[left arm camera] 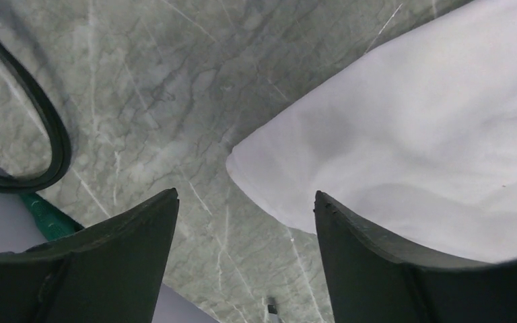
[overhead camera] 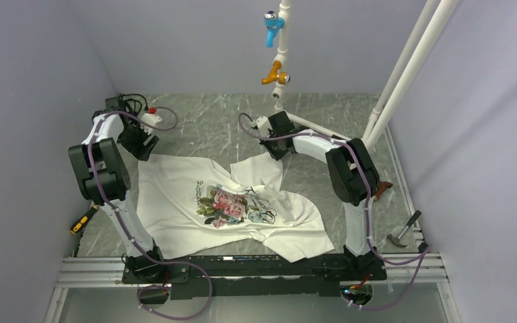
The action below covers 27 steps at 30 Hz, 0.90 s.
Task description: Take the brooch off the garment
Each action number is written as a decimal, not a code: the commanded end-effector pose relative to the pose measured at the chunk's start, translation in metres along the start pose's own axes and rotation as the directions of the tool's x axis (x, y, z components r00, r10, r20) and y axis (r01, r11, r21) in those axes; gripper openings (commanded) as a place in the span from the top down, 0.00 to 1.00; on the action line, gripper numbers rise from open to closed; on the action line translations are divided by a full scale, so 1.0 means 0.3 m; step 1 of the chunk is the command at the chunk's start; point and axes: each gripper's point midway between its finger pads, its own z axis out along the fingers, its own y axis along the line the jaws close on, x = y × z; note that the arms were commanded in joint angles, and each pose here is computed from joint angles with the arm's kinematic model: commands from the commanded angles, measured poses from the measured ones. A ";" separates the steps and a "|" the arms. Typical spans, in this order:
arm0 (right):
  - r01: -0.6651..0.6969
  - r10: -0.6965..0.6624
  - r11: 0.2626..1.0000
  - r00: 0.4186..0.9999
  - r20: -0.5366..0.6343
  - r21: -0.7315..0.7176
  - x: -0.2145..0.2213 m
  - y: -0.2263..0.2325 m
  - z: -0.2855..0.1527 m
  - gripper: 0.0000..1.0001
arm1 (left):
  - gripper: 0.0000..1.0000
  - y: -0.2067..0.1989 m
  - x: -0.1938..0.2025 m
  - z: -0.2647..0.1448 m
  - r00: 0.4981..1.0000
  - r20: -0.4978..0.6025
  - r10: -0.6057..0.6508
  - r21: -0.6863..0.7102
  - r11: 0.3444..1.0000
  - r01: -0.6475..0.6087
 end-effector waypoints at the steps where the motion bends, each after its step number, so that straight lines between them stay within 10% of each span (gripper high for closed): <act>1: 0.129 -0.125 0.986 0.991 -0.042 0.103 0.028 -0.062 0.009 1.00 | 0.27 -0.022 0.046 0.046 0.999 -0.042 0.016 0.044 0.999 -0.014; 11: 0.200 -0.279 0.877 0.952 0.126 0.437 -0.194 -0.275 -0.071 1.00 | 1.00 0.041 0.004 0.052 0.999 -0.002 -0.051 0.024 0.998 0.051; 27: 0.132 -0.394 0.551 0.912 0.117 0.824 -0.361 -0.585 -0.196 1.00 | 1.00 0.337 -0.100 -0.017 0.981 0.141 -0.132 -0.264 0.950 0.166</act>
